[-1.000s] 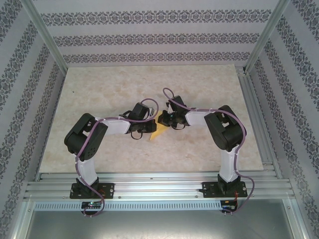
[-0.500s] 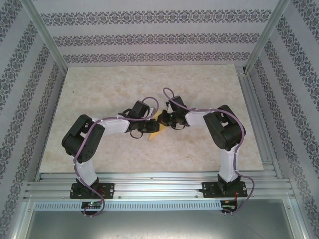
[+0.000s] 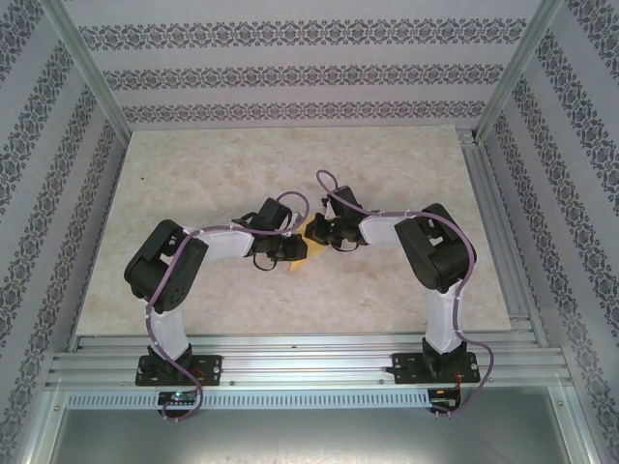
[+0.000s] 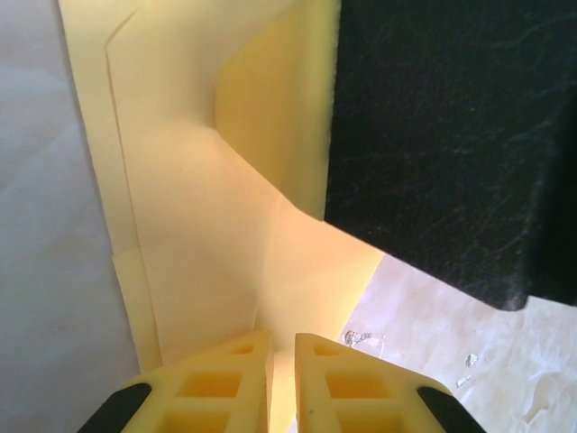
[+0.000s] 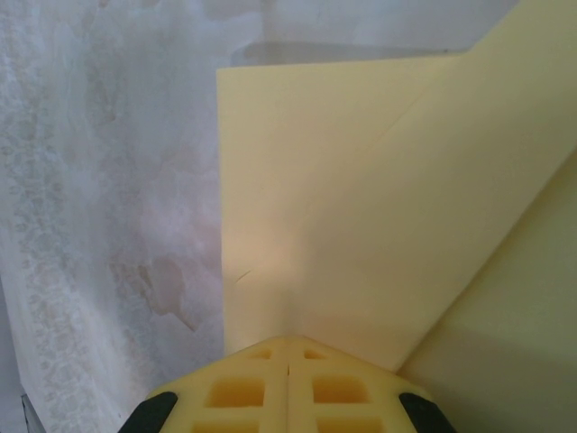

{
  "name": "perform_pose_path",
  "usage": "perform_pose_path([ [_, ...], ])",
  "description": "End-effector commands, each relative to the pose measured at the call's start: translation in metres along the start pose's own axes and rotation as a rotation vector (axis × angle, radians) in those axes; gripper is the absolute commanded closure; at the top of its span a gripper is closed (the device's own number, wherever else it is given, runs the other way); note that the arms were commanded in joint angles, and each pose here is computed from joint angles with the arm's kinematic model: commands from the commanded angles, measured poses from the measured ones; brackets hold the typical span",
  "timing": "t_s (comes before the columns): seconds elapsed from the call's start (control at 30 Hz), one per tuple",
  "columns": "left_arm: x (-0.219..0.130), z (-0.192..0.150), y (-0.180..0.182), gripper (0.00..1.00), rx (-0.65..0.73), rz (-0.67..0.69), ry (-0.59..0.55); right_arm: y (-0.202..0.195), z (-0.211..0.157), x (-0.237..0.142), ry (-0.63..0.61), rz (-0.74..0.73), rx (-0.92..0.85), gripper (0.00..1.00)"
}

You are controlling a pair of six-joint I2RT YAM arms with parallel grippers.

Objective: Fold a paper plane with a square sheet of paper (pick it up from the middle)
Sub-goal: Fourth fold the wing at the center of the table.

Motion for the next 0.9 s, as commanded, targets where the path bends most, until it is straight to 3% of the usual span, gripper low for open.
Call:
perform_pose_path([
  [0.0, 0.002, -0.018, 0.016, 0.86, -0.011, 0.054, 0.053, -0.047, -0.029, 0.017, 0.091, -0.169, 0.068, 0.99],
  [0.87, -0.012, -0.053, 0.031, 0.94, -0.014, 0.112, 0.111, -0.053, -0.034, 0.020, 0.111, -0.187, 0.080, 0.99],
])
Point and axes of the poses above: each hand's point on the last joint's axis, 136 mm out from that joint toward the fingers, its own x axis out along the fingers, its own y axis along the line the jaws close on, z = x × y, the point moved 4 cm from there along -x, back along the fingers, and after that the axes turned 6 degrees about -x, right-handed, at the moved point
